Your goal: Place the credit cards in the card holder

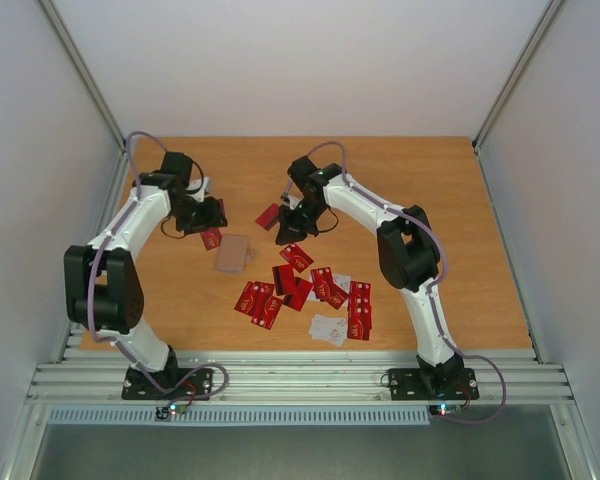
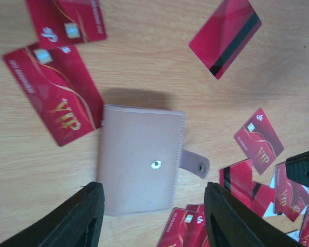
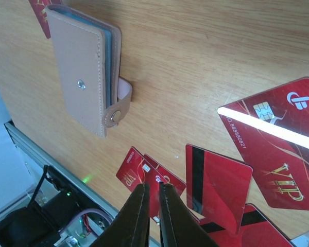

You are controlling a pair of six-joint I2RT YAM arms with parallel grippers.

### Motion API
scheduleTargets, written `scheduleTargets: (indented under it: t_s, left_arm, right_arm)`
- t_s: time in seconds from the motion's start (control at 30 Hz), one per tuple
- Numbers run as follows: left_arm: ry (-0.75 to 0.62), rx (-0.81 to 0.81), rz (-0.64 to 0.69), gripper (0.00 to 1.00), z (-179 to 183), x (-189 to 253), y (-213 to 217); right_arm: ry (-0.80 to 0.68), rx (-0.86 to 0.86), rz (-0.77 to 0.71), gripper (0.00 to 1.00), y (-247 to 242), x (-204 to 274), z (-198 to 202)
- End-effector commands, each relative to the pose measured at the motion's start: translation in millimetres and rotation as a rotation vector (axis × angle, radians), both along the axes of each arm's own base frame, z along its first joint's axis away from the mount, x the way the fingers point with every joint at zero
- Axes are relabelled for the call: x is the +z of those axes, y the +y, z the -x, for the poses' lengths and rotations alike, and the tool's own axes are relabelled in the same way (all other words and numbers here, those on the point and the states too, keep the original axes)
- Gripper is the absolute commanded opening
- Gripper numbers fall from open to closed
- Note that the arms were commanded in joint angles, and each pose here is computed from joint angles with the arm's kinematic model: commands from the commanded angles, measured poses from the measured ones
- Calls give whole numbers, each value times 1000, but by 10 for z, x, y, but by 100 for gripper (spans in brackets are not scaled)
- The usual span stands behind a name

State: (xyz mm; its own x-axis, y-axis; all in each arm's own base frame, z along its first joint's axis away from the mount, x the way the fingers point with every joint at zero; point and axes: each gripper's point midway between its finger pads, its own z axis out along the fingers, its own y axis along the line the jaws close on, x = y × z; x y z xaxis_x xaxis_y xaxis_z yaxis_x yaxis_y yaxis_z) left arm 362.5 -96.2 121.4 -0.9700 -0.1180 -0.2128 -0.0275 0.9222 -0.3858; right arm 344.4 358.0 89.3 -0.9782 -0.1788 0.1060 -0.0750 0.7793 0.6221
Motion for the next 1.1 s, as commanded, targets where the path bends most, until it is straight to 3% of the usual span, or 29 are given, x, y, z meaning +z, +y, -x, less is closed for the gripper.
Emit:
scheduleTargets:
  t_s: [0.0, 0.13, 0.4, 0.7, 1.07]
  left_arm:
    - [-9, 40, -11, 53, 58, 25, 179]
    - [6, -6, 73, 47, 125, -175, 46]
    - [81, -55, 159, 47, 188, -515, -102]
    - [143, -38, 49, 37, 226, -736, 63]
    - [227, -66, 66, 41, 295, -1016, -18]
  right_arm:
    - [-45, 4, -31, 8, 17, 205, 7]
    - [-31, 3, -53, 8, 53, 193, 13]
    - [9, -3, -101, 8, 159, 110, -17]
    - [91, -20, -140, 9, 271, -104, -4]
    - [165, -24, -145, 9, 385, -334, 53]
